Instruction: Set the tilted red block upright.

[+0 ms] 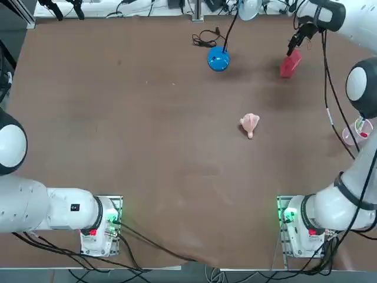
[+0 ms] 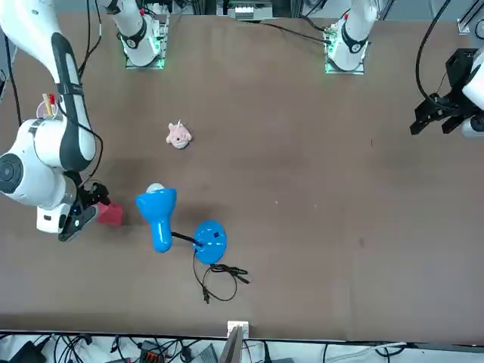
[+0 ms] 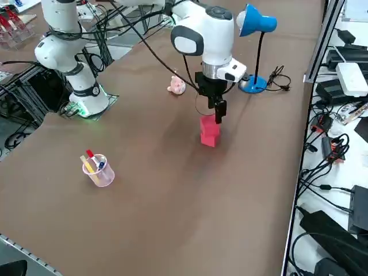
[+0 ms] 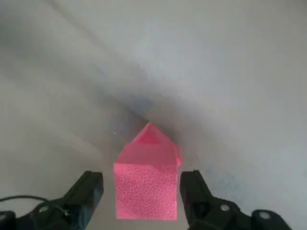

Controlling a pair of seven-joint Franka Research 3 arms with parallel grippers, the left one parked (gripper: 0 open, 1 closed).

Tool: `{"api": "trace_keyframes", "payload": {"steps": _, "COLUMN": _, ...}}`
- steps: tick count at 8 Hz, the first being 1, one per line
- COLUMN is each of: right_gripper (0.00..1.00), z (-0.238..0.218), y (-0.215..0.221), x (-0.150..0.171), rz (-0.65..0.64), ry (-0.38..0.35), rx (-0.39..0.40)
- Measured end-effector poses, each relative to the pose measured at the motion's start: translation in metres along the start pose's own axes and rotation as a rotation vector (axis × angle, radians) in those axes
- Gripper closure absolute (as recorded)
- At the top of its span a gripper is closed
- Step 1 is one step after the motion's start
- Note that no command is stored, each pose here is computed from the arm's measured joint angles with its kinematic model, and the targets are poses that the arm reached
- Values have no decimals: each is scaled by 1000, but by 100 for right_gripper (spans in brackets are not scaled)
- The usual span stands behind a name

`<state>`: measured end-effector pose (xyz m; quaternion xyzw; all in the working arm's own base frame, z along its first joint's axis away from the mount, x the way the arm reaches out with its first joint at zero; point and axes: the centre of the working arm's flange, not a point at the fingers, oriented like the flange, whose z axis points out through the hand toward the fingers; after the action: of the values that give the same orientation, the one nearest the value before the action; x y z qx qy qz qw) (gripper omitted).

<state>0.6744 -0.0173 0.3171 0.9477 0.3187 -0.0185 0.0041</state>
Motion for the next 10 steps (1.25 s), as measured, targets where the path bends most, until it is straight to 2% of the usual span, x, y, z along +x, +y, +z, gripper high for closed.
{"api": "trace_keyframes", "payload": {"steps": 10, "right_gripper": 2, "z": 23, "y": 0, "x": -4, "rz": -5, "ry": -19, "rx": -5}}
